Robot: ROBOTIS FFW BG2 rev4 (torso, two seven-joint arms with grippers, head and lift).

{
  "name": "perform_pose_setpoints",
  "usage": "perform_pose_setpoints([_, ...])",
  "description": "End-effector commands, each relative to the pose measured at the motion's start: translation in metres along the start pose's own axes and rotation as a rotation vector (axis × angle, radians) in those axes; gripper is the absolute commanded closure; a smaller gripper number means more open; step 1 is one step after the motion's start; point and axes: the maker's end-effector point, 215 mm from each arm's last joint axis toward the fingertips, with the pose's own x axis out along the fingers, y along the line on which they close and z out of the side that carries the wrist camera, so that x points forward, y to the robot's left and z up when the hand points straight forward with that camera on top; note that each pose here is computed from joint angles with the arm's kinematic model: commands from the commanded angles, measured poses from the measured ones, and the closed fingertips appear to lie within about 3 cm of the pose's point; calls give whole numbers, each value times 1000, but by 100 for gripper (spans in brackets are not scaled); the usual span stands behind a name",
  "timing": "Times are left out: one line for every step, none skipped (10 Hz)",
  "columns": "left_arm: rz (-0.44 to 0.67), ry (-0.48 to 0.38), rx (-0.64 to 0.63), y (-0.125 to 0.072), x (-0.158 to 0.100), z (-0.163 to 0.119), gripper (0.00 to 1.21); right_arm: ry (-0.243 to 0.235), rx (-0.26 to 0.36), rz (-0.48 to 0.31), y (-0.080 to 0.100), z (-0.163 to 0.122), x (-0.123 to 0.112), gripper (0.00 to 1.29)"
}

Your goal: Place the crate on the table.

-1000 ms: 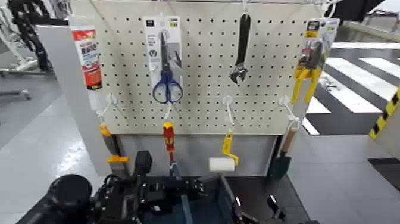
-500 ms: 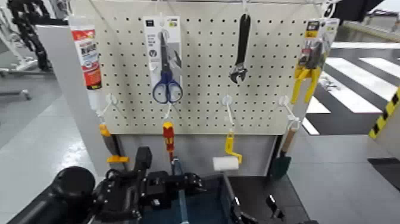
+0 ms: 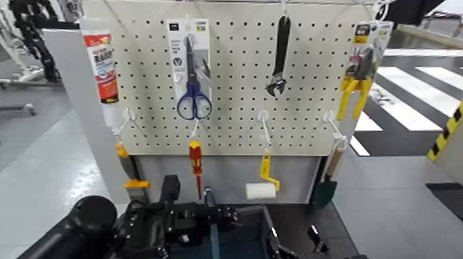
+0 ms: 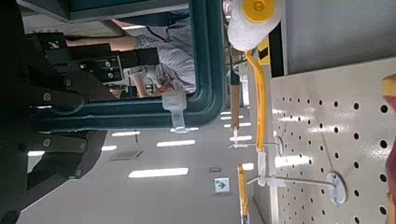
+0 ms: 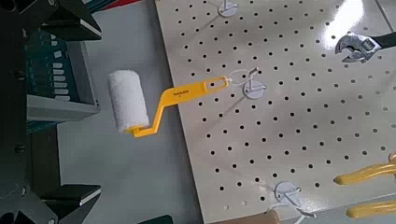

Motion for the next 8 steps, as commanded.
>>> perform_pose_setpoints([-3,-19,4,3,0,3,68,-2,1,-2,-1,1,0,14])
perform_pose_setpoints([-2,-25,12,2,0,6,46,-1,3,-4,-2,0,-1,14])
perform_pose_setpoints([-4,-22,29,0,3,6,35,-1,3,-4,-2,0,-1,14])
perform_pose_setpoints([0,-24,50,-1,5,7,29,2,3,-6,-2,-1,-2,14])
perform_pose_setpoints([-9,-21,61,-5,8,5,27,2,3,-6,-2,-1,-2,14])
perform_pose_setpoints([-17,-15,73,-9,11,3,27,0,4,-6,-2,0,-1,14])
perform_pose_setpoints([-21,-14,97,-14,14,1,27,1,3,-5,-2,0,-1,14])
perform_pose_setpoints([14,-29,124,-14,12,1,27,2,3,-7,-3,0,-2,14])
